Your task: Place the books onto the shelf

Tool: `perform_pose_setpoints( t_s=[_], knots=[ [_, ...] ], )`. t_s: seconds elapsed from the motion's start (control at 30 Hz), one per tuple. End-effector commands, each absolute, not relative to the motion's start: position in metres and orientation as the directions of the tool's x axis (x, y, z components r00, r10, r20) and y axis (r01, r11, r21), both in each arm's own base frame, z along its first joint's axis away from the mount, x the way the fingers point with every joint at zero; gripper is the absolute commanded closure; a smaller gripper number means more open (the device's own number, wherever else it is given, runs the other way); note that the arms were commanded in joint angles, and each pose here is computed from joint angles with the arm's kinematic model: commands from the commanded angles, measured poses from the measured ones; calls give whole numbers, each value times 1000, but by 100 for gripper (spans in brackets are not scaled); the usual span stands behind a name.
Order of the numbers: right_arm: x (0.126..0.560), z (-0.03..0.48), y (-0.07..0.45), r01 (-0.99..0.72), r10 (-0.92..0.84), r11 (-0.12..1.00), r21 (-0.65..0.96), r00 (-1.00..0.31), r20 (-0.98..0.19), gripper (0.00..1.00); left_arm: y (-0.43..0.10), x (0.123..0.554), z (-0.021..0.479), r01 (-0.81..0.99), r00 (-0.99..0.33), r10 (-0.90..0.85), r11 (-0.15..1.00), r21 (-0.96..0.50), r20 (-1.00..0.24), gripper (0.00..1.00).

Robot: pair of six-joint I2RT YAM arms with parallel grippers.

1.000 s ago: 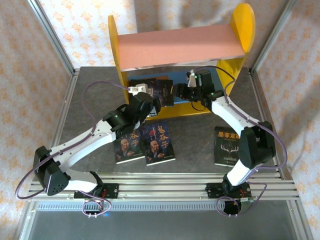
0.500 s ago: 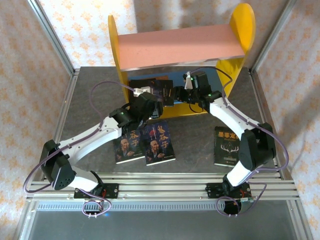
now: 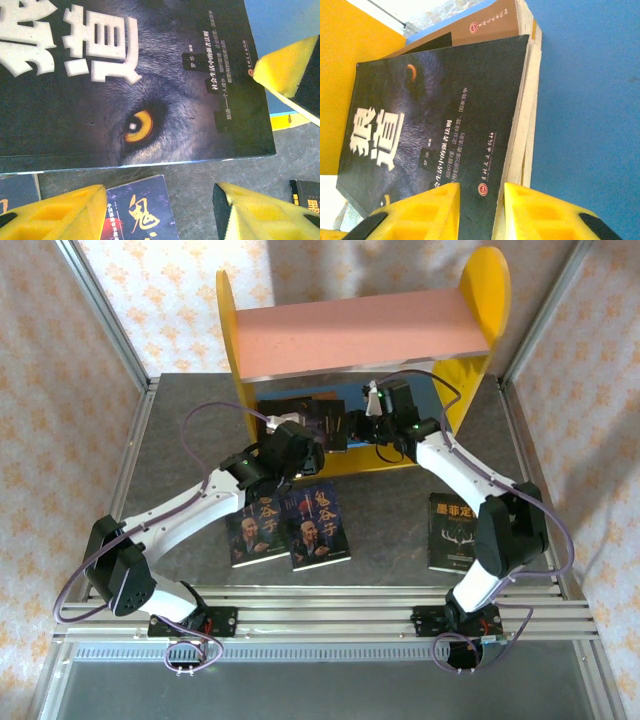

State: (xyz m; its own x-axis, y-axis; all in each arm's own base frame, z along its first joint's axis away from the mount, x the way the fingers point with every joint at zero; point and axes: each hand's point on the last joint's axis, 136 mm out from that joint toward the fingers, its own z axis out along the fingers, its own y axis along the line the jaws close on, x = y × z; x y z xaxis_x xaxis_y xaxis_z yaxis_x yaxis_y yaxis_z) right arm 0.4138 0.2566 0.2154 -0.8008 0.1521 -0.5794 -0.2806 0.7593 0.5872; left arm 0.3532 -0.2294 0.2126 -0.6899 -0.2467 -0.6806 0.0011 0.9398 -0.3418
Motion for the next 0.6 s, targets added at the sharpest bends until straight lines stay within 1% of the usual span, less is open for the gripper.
perform_pose_setpoints(
  t_s=[0.0, 0.57],
  knots=[
    [417, 231, 268, -334, 129, 735, 590, -785, -605, 72, -229, 360, 212, 10, -690, -238, 941, -338, -683, 41],
    [425, 240, 277, -360, 118, 721, 592, -779, -616, 73, -223, 369, 212, 9, -680, -232, 946, -324, -695, 42]
  ],
)
